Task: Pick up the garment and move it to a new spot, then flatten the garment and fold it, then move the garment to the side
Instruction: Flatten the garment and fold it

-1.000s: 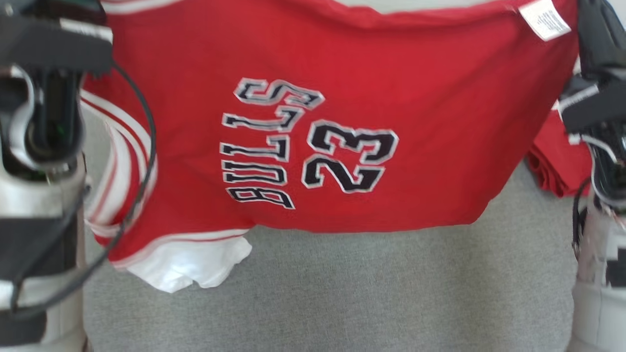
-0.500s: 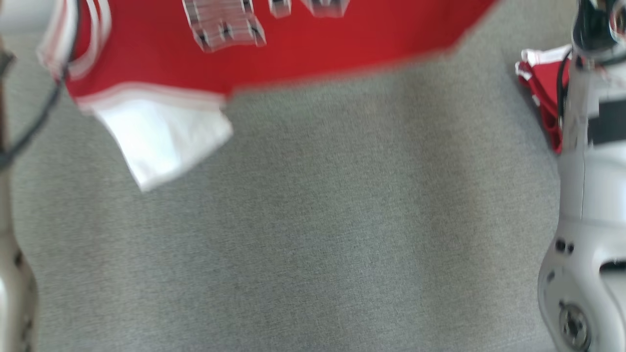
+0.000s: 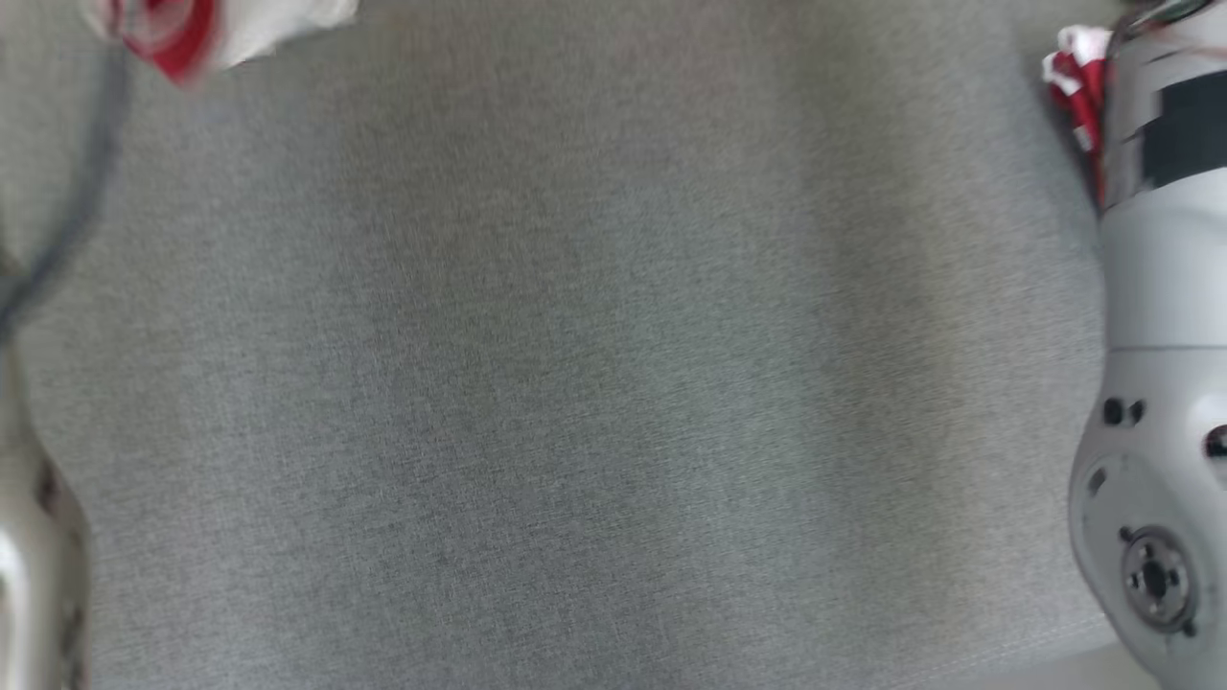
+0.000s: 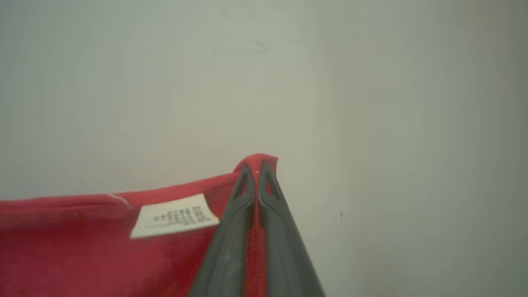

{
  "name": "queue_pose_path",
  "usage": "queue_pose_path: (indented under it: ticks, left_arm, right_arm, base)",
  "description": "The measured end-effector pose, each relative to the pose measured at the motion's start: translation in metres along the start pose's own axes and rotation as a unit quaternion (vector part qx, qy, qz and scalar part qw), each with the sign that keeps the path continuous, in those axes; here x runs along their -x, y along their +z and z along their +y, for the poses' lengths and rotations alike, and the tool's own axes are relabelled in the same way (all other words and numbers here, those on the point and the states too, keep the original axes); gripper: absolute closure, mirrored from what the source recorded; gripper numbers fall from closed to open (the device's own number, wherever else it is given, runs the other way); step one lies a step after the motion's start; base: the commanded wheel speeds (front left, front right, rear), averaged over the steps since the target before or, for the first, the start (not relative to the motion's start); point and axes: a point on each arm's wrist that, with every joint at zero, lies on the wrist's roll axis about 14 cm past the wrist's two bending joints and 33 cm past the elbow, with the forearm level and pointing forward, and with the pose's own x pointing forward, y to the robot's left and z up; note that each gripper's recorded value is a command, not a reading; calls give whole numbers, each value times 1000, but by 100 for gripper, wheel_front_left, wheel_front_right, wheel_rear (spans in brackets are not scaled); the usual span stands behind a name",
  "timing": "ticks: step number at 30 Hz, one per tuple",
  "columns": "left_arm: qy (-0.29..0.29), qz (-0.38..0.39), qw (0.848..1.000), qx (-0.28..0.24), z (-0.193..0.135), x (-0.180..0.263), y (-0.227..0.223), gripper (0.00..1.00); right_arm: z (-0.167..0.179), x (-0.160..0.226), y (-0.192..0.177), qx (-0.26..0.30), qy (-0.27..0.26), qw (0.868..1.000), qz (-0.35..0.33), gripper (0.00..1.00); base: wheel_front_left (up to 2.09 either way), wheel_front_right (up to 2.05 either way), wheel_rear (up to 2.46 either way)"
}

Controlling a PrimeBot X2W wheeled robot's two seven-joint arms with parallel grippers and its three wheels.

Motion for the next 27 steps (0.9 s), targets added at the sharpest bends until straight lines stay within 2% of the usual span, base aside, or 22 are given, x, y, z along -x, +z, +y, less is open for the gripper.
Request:
queue_pose_path:
  ticks: [5,9,12,17,19,25,27]
  left_arm:
    - [9,68,997,26,8,44,-56,100]
    - [9,106,993,46,8,69,-75,100]
    - [7,140,988,72,1,91,-85,100]
    - [-5,221,965,139,-22,131,-93,100]
    - [-11,241,958,156,-29,144,-87,100]
    - [2,290,940,178,-38,186,-75,100]
    - [18,316,929,191,-41,206,-74,100]
  right_arm:
    - [23,16,-61,8,36,997,62,100]
    - [39,26,-83,9,69,994,85,100]
    - [45,46,-105,1,88,987,131,100]
    - [37,66,-100,-45,85,981,171,100]
    - [32,80,-101,-43,91,976,193,100]
    - [11,122,-105,-57,75,962,256,100]
    - [10,136,-104,-60,74,958,271,100]
  base:
    - [0,0,0]
    - [0,0,0]
    - [0,0,0]
    - [0,0,0]
    - [0,0,0]
    - [0,0,0]
    - [0,0,0]
